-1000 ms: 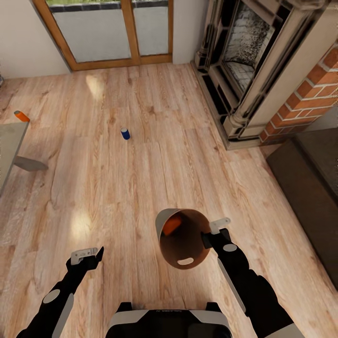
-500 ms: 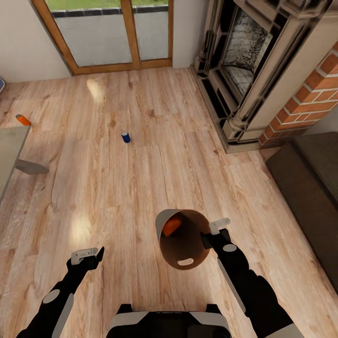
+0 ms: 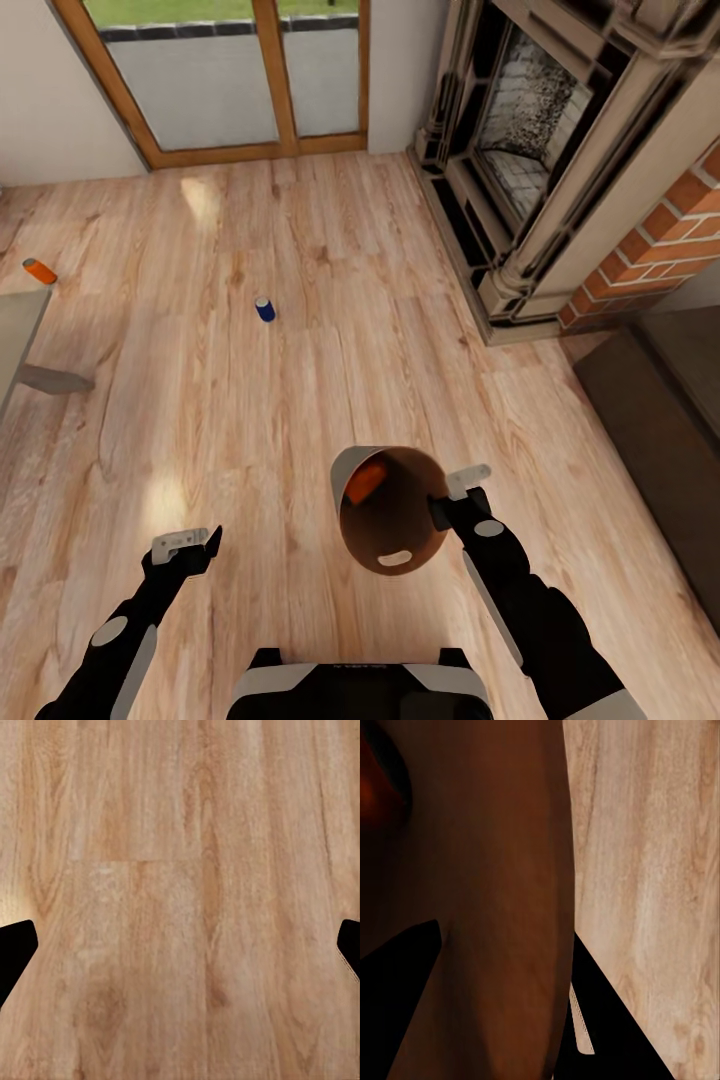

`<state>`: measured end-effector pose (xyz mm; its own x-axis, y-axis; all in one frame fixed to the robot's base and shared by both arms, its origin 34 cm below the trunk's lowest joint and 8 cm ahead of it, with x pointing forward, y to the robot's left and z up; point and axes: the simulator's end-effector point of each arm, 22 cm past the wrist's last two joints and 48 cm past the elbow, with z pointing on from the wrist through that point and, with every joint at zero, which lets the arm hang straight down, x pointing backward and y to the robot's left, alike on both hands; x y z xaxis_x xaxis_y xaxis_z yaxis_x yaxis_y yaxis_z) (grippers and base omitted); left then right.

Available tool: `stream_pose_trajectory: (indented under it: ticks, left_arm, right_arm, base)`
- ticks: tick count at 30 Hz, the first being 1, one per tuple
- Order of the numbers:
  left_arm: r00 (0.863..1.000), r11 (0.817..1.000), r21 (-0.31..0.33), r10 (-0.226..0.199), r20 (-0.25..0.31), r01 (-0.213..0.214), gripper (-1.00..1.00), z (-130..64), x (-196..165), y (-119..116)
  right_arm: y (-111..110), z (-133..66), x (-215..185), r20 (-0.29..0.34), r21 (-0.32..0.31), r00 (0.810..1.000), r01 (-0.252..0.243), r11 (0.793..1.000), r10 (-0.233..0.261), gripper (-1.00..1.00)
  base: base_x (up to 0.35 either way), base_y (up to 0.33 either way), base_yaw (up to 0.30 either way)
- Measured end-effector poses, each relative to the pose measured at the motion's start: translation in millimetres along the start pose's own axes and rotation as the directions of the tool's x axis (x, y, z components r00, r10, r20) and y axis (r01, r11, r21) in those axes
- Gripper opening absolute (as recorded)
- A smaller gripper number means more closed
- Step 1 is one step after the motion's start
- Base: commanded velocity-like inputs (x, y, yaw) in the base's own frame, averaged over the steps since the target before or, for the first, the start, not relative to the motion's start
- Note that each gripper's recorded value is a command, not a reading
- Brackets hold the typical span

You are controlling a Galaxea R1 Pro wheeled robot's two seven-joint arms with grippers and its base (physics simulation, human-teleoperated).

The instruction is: Put the three can of soda from the living room inside the tash can in the kitchen.

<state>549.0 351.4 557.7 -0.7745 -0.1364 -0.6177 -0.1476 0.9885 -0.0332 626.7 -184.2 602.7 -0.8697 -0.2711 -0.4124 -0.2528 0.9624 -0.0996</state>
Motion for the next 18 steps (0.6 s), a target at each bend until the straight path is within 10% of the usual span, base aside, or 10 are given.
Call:
stream_pose_trajectory:
  ticks: [18]
  left_arm:
    - [1.000, 1.000, 0.000, 0.000, 0.001, 0.000, 1.00, 0.0, -0.3, -0.1]
  right_arm:
    - [0.1, 0.1, 0.5, -0.001, 0.003, 1.000, 0.003, 1.000, -0.003, -1.00]
  base:
    - [0.328, 0.072, 0.145]
